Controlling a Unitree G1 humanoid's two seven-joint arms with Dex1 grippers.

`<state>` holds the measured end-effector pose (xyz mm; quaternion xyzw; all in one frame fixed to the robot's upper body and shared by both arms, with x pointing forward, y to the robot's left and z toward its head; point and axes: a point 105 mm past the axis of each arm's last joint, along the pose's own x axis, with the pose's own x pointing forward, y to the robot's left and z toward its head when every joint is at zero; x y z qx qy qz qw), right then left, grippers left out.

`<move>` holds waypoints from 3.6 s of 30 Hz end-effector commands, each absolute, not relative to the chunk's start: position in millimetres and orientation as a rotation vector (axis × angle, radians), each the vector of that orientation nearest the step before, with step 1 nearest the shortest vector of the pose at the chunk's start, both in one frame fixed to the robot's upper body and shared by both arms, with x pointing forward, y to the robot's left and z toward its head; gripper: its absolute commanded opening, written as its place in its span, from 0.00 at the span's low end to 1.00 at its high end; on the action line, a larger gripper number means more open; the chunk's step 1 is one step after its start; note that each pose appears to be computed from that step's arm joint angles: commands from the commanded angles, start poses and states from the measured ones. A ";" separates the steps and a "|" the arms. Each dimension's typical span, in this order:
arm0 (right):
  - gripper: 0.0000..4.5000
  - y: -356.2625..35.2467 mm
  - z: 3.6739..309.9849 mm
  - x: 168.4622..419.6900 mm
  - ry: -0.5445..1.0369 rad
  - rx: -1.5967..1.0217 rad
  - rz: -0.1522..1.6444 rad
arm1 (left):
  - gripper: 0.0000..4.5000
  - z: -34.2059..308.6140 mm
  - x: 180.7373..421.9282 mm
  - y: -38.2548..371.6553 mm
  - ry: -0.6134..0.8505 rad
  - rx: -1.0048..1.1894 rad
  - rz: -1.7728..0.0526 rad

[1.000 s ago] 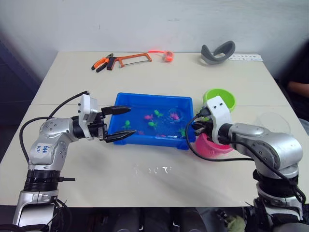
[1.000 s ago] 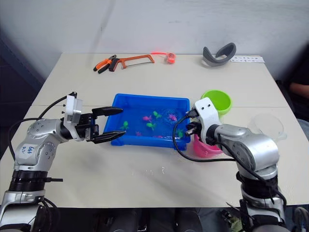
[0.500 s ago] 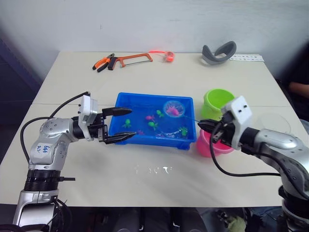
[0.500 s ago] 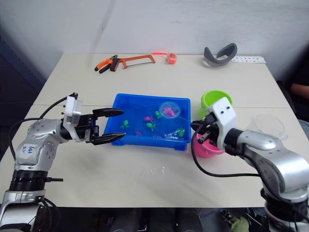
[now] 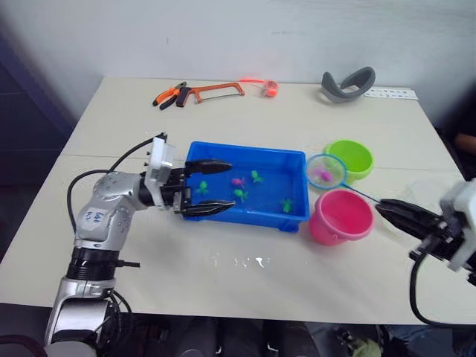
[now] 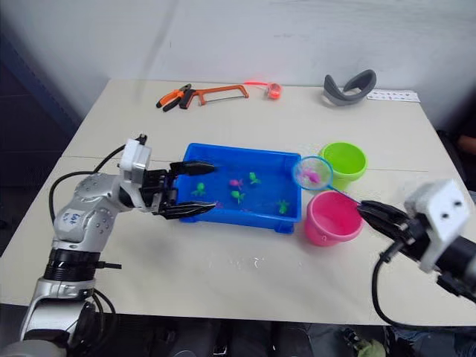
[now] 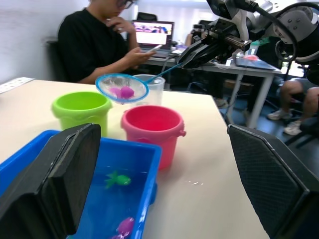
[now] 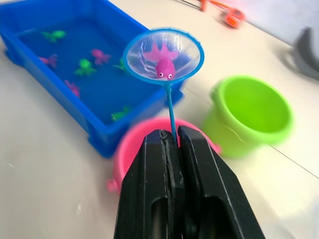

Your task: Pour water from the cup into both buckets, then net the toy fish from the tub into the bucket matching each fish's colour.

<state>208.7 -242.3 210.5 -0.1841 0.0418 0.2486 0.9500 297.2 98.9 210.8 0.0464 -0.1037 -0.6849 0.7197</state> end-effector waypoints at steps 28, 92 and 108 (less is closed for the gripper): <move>0.00 -281.6 178.9 190.3 -0.286 -1.902 0.270 | 0.98 207.9 295.7 54.7 -0.280 0.055 -1.643; 0.00 -151.4 198.8 312.4 0.214 -1.078 1.009 | 0.98 187.2 299.1 235.9 -0.009 0.255 -1.127; 0.00 -115.5 184.0 319.5 0.186 -1.230 1.088 | 0.98 191.4 308.9 223.8 0.037 0.316 -1.225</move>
